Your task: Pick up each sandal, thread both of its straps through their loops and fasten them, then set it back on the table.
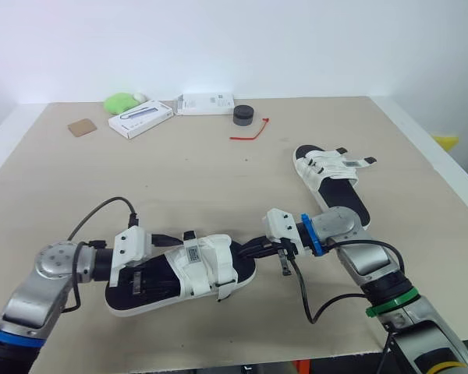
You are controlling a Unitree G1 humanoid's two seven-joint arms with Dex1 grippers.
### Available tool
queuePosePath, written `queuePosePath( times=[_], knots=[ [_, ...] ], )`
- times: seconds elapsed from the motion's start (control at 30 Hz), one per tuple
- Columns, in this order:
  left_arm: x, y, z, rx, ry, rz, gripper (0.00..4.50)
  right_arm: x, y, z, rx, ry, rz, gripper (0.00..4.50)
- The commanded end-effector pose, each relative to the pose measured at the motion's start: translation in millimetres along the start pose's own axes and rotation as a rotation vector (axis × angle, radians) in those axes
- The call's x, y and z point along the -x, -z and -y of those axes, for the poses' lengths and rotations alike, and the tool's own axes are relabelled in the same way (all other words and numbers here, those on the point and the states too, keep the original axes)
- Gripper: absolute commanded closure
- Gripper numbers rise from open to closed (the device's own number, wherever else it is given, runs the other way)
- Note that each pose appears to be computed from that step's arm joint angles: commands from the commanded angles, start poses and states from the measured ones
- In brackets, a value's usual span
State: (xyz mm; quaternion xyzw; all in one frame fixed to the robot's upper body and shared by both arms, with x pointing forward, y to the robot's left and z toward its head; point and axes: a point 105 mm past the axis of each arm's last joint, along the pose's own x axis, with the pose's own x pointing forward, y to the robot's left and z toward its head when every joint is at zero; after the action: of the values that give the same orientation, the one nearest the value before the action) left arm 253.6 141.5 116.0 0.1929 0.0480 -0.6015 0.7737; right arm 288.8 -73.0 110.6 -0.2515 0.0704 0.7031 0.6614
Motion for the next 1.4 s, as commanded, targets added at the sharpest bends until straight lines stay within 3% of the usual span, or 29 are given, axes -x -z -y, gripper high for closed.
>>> queuePosePath(
  times=[0.03,0.27,0.5,0.9,1.1,1.4],
  knots=[
    [-9.2,-4.5,-10.1,-0.019,-0.028,0.026,1.38,5.7,-3.4,1.6,0.016,0.013,-0.007,4.5],
    [-25.8,-13.3,-26.1,-0.051,-0.048,0.084,4.48,11.0,-11.8,5.1,0.03,0.032,0.003,4.5],
    [-51.9,-34.1,-44.8,-0.116,-0.033,0.16,4.48,28.4,-20.5,11.0,0.033,0.069,-0.002,4.5],
    [-76.9,-33.1,-78.0,-0.312,-0.057,0.117,4.48,63.2,-24.1,29.8,-0.035,0.226,0.002,4.5],
    [-87.3,-38.1,-77.7,-0.289,-0.071,0.171,4.48,54.6,-15.3,30.6,-0.07,0.245,0.004,4.5],
    [-83.4,-31.4,-72.8,-0.289,-0.056,0.146,4.48,41.1,18.4,18.3,-0.132,0.226,-0.044,4.5]
  ],
)
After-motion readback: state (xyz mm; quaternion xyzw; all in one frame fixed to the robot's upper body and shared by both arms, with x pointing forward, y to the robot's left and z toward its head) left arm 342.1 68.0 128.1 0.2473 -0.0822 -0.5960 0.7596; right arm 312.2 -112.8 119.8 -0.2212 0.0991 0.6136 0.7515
